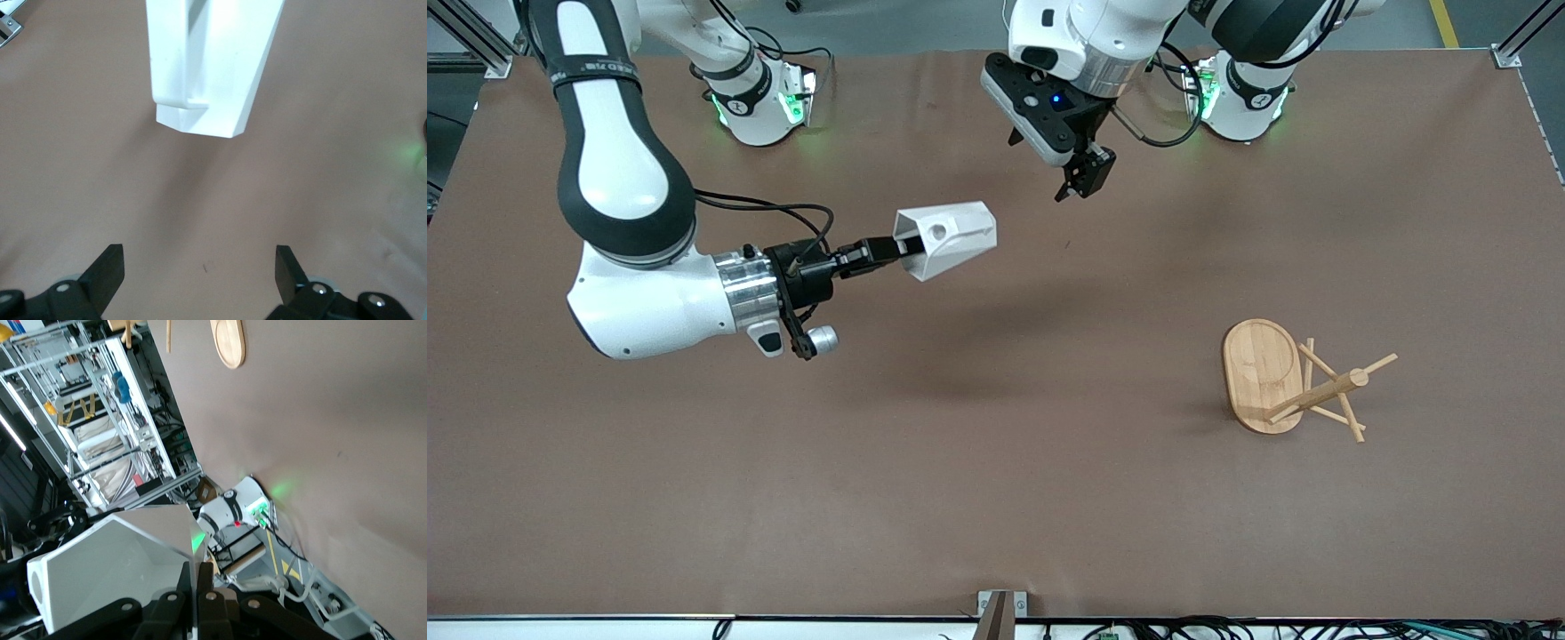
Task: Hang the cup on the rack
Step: 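Lift the cup with the right gripper while the left gripper approaches, then grasp the cup body with the left gripper from the right gripper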
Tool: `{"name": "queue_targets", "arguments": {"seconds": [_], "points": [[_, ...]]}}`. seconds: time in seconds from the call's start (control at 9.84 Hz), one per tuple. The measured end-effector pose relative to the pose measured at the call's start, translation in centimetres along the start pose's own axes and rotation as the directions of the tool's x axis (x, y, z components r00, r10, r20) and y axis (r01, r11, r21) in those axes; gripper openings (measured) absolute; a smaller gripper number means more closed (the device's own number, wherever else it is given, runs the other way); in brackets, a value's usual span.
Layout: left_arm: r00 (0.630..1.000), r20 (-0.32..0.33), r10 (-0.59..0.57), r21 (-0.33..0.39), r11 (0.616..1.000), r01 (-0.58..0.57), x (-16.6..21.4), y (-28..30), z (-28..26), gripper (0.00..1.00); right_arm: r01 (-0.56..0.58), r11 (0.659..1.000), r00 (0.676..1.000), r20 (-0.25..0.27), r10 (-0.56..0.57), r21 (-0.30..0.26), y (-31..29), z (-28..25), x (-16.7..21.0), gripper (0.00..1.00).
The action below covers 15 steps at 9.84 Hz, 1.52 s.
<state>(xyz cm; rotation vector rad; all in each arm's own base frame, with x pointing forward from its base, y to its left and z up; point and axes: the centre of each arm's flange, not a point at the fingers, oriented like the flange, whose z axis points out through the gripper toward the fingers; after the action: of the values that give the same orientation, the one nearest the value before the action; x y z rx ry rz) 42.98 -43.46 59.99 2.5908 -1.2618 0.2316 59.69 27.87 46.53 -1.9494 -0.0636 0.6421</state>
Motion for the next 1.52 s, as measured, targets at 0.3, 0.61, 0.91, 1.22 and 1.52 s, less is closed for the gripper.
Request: {"name": "queue_targets", "arguments": {"seconds": [0.3,0.61,0.91,1.22,1.52], "points": [[0.999,-0.032,0.002,-0.003,1.000,-0.002,0.5,0.0,0.2,1.00,0.007,1.000,0.999,0.045,-0.007,-0.003,-0.4,1.1,-0.4,0.04],[0.999,-0.043,0.008,-0.006,1.000,-0.008,0.7,0.5,0.2,1.00,0.022,0.999,0.996,0.081,-0.023,0.024,-1.6,3.5,-0.7,0.04],[0.998,-0.054,0.012,-0.006,1.000,-0.012,0.9,0.8,0.2,1.00,0.032,0.998,0.993,0.108,-0.038,0.051,-2.6,5.4,-1.0,0.04],[0.998,-0.062,0.014,-0.010,1.000,-0.015,1.0,1.1,0.2,1.00,0.034,0.998,0.993,0.112,-0.039,0.050,-2.7,5.7,-1.1,0.04],[0.998,-0.064,0.009,-0.020,1.000,-0.010,1.1,0.9,0.6,0.92,0.034,0.998,0.993,0.113,-0.040,0.054,-2.8,5.7,-1.1,0.04]]}}
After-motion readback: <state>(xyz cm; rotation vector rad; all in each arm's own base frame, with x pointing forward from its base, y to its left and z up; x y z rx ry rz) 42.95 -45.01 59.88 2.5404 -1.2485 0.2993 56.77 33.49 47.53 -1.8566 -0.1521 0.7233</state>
